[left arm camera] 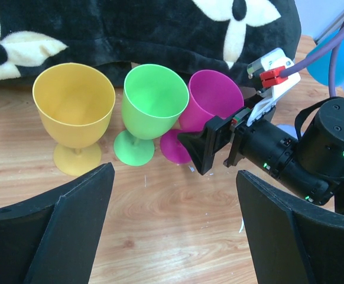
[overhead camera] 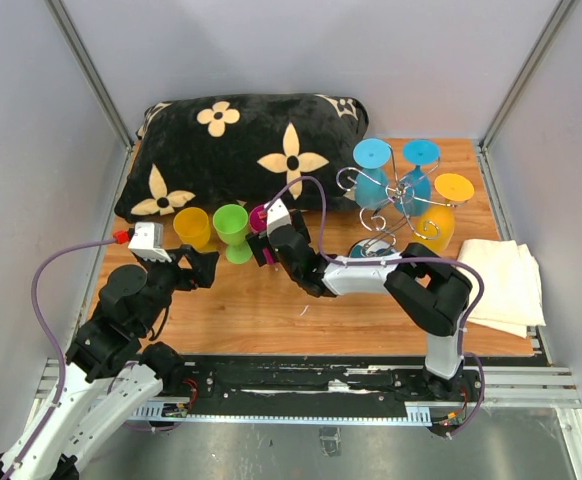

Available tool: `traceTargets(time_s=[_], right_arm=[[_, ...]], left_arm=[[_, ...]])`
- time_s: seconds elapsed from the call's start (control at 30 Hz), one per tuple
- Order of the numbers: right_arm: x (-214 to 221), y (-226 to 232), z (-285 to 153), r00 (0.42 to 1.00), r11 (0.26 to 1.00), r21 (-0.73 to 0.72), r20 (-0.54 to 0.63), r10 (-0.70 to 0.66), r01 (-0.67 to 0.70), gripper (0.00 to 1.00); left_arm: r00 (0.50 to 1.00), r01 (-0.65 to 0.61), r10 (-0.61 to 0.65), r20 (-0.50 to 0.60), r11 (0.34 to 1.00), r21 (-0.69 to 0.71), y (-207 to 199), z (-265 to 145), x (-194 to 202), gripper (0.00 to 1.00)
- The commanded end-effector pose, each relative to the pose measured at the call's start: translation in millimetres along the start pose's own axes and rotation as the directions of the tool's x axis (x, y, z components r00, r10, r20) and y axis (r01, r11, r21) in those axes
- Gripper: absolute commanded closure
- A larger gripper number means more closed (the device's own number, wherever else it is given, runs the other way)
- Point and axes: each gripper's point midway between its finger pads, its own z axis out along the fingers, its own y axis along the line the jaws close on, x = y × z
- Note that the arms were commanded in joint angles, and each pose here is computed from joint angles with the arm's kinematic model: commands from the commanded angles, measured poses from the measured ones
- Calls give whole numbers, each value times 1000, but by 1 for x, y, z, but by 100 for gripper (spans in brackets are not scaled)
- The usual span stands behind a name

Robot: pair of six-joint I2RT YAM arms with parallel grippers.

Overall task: Place the wine glass upside down on the wine glass rack
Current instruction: Pick up the wine glass at the center of the board.

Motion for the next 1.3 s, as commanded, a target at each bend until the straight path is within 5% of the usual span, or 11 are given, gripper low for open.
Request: traceTargets(time_s=[0.0,0.47,0.9,1.27], right_arm=[[-5,-14,10,998,999,44,61,18,-20,1],[-7,-18,25,994,997,66,109,21,-28,0],[0,-21,24,985,999,53,171,-1,-8,25],[-20,-20,-5,963,999,-10,267,-32,36,30]], left_arm=[[1000,-4,4,26,1000,3,-1,2,-5,11],[1000,-8,8,20,1000,-1,-1,4,-3,12],[1000,-11,11,16,1000,-8,0,5,-2,12],[1000,-7,7,23,1000,-13,1,4,-4,12]])
